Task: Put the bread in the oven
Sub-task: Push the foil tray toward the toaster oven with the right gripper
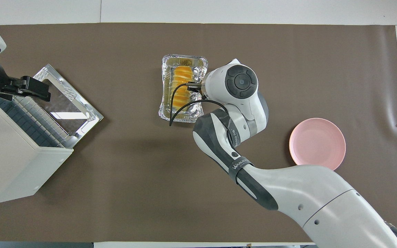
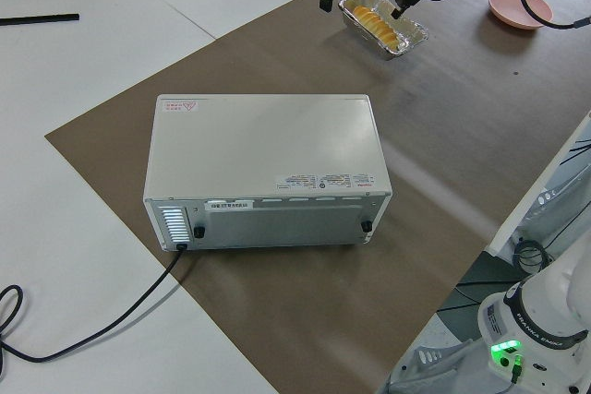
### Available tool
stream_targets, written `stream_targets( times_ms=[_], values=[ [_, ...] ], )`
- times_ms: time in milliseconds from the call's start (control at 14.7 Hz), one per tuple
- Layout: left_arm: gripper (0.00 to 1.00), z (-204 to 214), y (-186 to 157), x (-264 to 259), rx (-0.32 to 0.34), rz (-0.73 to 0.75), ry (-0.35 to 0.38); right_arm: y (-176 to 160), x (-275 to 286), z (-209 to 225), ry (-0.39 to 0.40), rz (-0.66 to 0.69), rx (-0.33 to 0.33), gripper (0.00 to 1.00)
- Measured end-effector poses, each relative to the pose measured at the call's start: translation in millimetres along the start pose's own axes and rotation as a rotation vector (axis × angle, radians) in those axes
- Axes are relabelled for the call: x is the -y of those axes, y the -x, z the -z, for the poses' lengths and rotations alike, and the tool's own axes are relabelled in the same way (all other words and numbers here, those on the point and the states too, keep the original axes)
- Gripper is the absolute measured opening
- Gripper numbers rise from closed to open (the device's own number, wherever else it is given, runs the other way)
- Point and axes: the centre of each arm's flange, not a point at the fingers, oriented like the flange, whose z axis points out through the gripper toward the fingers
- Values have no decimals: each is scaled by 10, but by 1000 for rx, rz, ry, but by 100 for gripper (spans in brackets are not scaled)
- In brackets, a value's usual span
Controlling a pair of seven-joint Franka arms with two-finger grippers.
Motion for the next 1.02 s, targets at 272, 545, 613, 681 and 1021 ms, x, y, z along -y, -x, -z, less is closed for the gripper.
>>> stream_targets(
  times_ms=[272, 545, 613, 681, 1021],
  values=[
    [100, 0, 0, 0, 0, 0, 0, 40, 60, 9, -3, -38, 1, 39],
    [100, 0, 0, 0, 0, 0, 0, -19, 149, 227, 26, -57, 12, 80],
    [100, 0, 0, 0, 0, 0, 0, -131, 79, 397, 42, -67, 9, 90],
    [100, 0, 0, 0, 0, 0, 0, -259, -41, 628, 62, -78, 7, 99],
    [100, 0, 0, 0, 0, 0, 0, -611, -972, 2043, 152, -43, 65, 100]
  ],
)
